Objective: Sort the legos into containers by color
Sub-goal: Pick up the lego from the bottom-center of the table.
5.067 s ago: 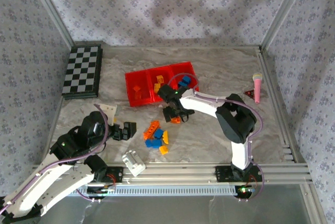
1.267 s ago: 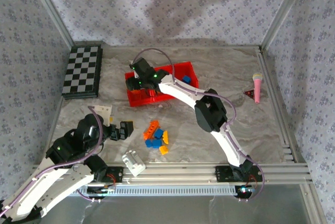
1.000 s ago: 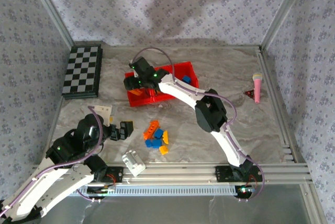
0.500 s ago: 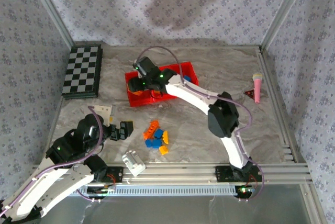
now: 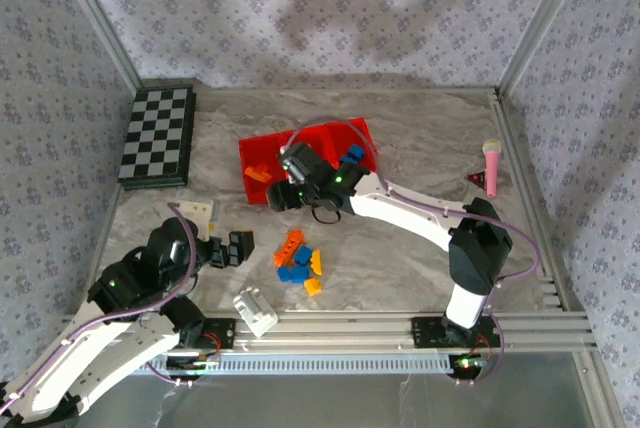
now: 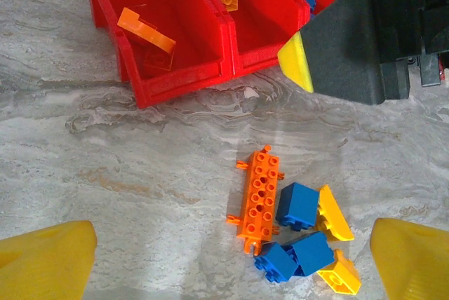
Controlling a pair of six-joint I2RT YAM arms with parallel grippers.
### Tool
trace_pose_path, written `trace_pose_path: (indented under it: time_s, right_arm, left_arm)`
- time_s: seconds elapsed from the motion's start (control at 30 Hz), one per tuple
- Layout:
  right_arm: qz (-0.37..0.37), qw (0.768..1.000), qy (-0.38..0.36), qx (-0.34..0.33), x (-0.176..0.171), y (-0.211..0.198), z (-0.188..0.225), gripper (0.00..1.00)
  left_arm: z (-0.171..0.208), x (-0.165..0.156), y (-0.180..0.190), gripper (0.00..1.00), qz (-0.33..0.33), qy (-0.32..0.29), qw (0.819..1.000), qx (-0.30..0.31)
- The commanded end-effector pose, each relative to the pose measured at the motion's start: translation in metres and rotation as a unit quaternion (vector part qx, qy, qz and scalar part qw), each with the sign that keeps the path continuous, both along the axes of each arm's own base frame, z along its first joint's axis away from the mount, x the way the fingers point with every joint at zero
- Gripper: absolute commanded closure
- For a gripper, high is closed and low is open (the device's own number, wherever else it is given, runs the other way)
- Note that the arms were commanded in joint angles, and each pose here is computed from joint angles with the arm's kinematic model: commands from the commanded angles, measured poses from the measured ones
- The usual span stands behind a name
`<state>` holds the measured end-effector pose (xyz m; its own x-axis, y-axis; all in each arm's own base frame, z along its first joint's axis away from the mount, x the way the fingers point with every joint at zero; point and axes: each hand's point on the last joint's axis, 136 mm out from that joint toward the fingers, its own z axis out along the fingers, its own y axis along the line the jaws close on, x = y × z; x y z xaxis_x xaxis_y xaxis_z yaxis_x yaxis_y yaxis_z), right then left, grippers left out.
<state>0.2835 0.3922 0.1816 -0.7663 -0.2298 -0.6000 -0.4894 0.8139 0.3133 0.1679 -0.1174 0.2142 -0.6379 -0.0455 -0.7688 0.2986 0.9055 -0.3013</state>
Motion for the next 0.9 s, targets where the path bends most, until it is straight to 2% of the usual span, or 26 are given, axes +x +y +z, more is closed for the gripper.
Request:
trace_pose_path:
  time_s: [0.0, 0.1, 0.33, 0.57, 0.87]
  right_arm:
    - [-0.002, 1.0, 0.005, 0.018, 0.001, 0.008, -0.001, 0.38]
    - [0.0, 1.0, 0.013, 0.016, -0.004, 0.008, -0.006, 0.39]
    - [-0.042, 0.998, 0.03, -0.035, -0.041, -0.026, -0.024, 0.38]
    - [-0.082, 0.988, 0.045, -0.123, -0.086, -0.059, -0.046, 0.38]
    - [-0.084, 0.972, 0.053, -0.214, -0.121, -0.072, -0.07, 0.39]
  left_arm:
    - [0.001, -0.001, 0.003, 0.0, 0.006, -0.001, 1.0, 0.001]
    - [0.002, -0.002, 0.004, 0.0, 0.008, -0.002, 1.0, -0.004]
    - [0.005, -0.003, 0.006, 0.0, 0.011, -0.01, 1.0, -0.011]
    - [0.004, -0.003, 0.005, 0.0, 0.008, -0.008, 1.0, -0.01]
    - [0.004, -0.003, 0.003, 0.0, 0.003, -0.006, 1.0, -0.012]
